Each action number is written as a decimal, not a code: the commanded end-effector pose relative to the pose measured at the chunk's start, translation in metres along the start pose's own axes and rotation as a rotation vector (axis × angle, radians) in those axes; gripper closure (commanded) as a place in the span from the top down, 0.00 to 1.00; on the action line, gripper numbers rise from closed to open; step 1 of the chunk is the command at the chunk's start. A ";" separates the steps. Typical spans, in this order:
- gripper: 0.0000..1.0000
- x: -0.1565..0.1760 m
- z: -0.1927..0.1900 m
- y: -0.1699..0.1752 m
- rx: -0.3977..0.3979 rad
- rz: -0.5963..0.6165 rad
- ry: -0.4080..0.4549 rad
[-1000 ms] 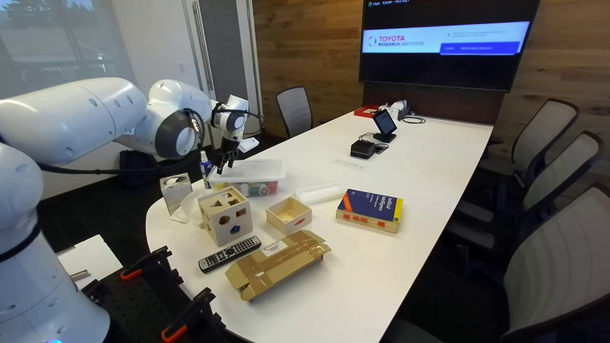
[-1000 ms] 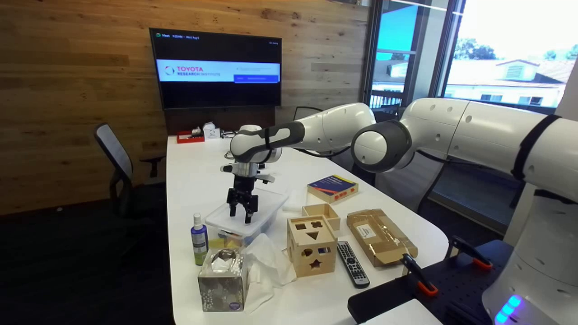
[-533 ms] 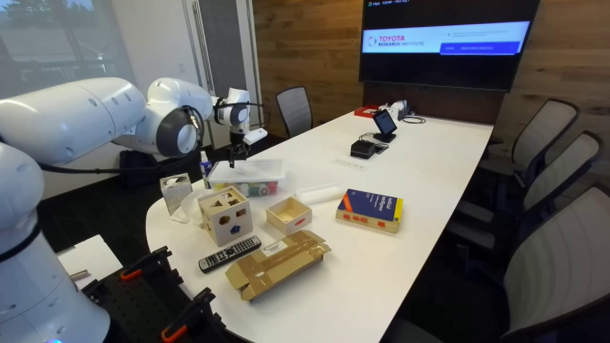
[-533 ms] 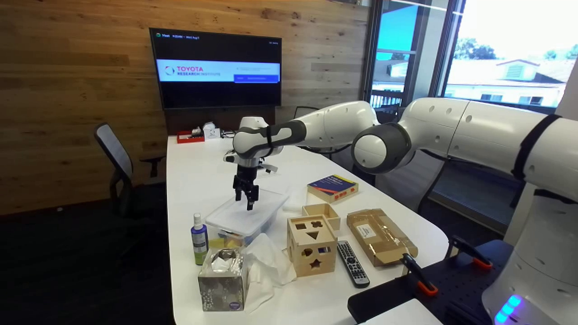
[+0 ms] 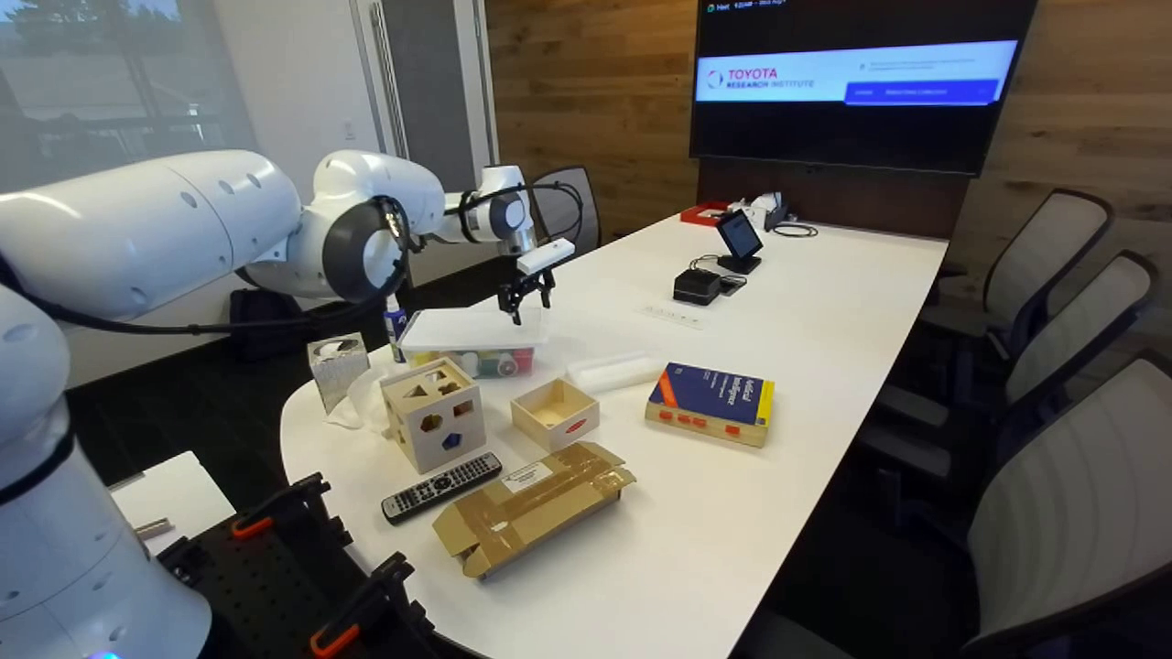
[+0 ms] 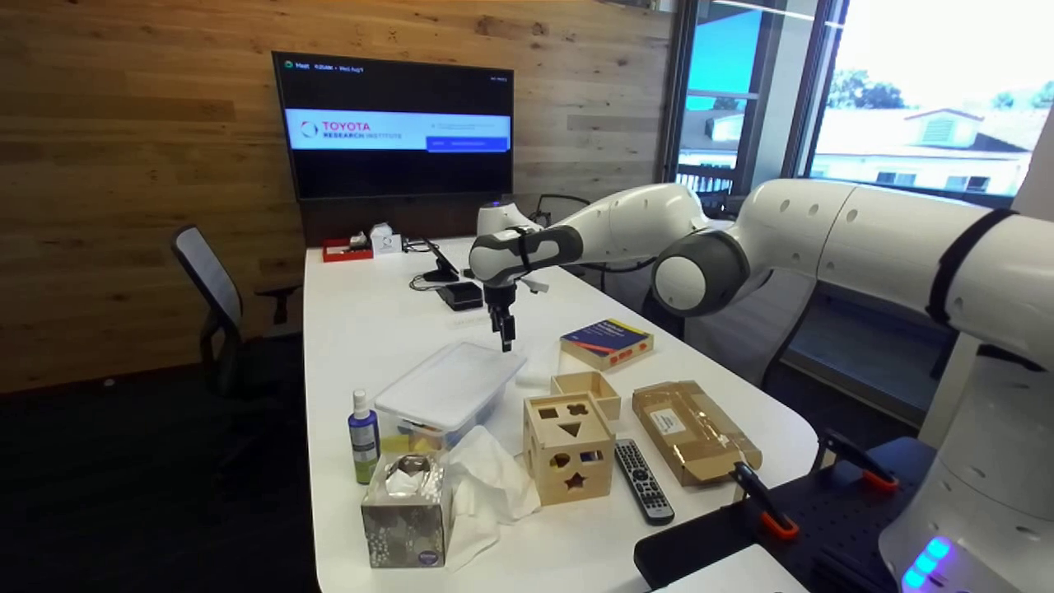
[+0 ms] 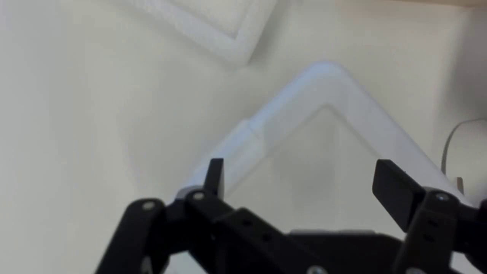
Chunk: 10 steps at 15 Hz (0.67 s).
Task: Remove the blue block from the wooden box, put it in the lunchbox and close the lunchbox with the white lid
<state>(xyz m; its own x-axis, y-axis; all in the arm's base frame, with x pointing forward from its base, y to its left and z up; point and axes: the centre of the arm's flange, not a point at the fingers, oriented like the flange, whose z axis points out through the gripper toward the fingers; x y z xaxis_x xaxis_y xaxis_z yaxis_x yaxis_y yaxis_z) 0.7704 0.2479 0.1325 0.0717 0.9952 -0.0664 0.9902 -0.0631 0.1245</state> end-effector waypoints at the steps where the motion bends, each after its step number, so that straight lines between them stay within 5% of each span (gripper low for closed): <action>1: 1.00 -0.044 0.004 0.014 -0.036 0.188 -0.073; 5: 1.00 -0.078 0.013 0.023 -0.025 0.351 -0.136; 10: 1.00 -0.079 0.029 0.013 0.006 0.393 -0.140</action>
<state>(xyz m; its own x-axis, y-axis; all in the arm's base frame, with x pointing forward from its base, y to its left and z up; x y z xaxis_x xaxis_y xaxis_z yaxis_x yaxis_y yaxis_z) 0.7875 0.1611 0.1182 0.4362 0.8905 -0.1298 0.8946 -0.4136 0.1692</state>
